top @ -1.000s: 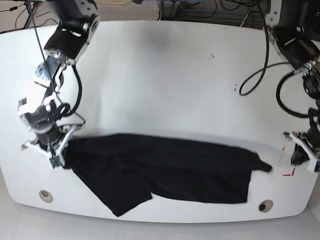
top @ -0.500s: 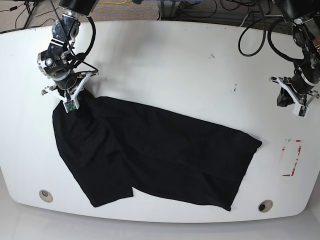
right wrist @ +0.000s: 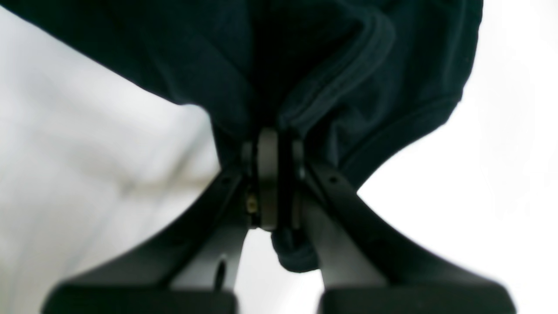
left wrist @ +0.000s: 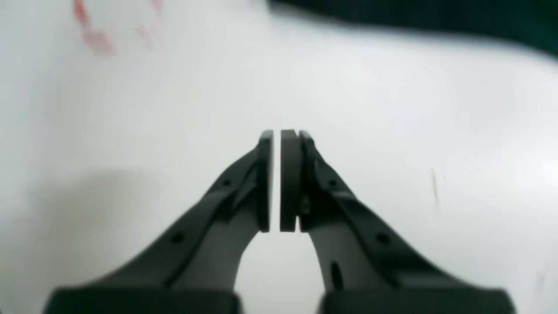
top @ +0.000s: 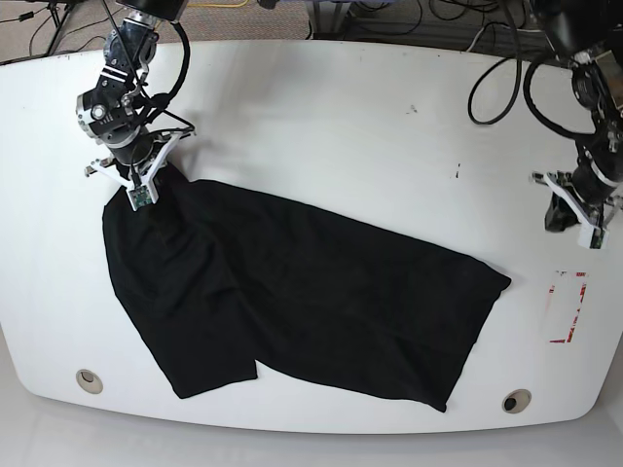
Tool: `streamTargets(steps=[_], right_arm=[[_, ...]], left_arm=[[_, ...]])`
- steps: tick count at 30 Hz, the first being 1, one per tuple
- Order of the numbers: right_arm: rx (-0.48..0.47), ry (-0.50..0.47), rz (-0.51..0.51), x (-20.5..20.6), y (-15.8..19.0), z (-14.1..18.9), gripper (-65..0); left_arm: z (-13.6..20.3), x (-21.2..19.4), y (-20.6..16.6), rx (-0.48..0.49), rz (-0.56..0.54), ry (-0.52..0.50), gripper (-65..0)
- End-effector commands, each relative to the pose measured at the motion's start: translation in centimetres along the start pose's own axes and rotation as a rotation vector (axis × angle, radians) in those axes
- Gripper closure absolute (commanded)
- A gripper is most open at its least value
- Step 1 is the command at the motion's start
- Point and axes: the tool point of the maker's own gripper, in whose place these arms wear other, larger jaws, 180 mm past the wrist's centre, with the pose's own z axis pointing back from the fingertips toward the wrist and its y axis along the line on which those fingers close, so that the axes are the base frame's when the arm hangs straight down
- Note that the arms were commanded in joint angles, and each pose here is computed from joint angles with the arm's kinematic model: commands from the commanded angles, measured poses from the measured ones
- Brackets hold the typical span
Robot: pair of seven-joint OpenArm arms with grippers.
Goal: Layout the t-shirt on the table in an organized manner, then fold the t-shirt properly
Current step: 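Hold the shirt with the right gripper and regrasp its hem with the left gripper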
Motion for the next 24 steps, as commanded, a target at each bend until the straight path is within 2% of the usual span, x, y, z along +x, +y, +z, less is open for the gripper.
streamTargets(steps=[1,4,7,9,11,15,24], right_arm=[[-0.021,-0.056,0.007,1.7,-0.8,0.4,0.0],[-0.021,-0.059,0.007,1.8,-0.8,0.4,0.0],[-0.024,-0.068,0.006,2.3,-1.0,0.3,0.0],[-0.024,-0.069,0.006,2.3,-1.0,0.3,0.0],[-0.023,-0.07,0.005,2.3,-1.0,0.3,0.0],[-0.018,-0.077,-0.005,2.6,-0.6,0.2,0.0],[-0.011,-0.088,-0.016,2.9,-0.2,0.1,0.0]], left_arm=[[-0.9,3.2,0.7,-0.008,0.011,-0.078,-6.0],[-2.6,4.9,1.5,-0.006,0.075,-0.097,-18.1],[-3.8,6.2,3.4,0.038,0.188,-0.112,-33.1],[-4.5,6.5,4.5,0.064,0.265,-0.112,-40.8],[-5.2,6.6,5.1,0.074,0.327,-0.107,-44.7],[-6.9,7.3,5.0,0.042,0.367,-0.094,-43.2],[-11.3,7.4,2.4,-0.032,0.361,-0.074,-42.8]])
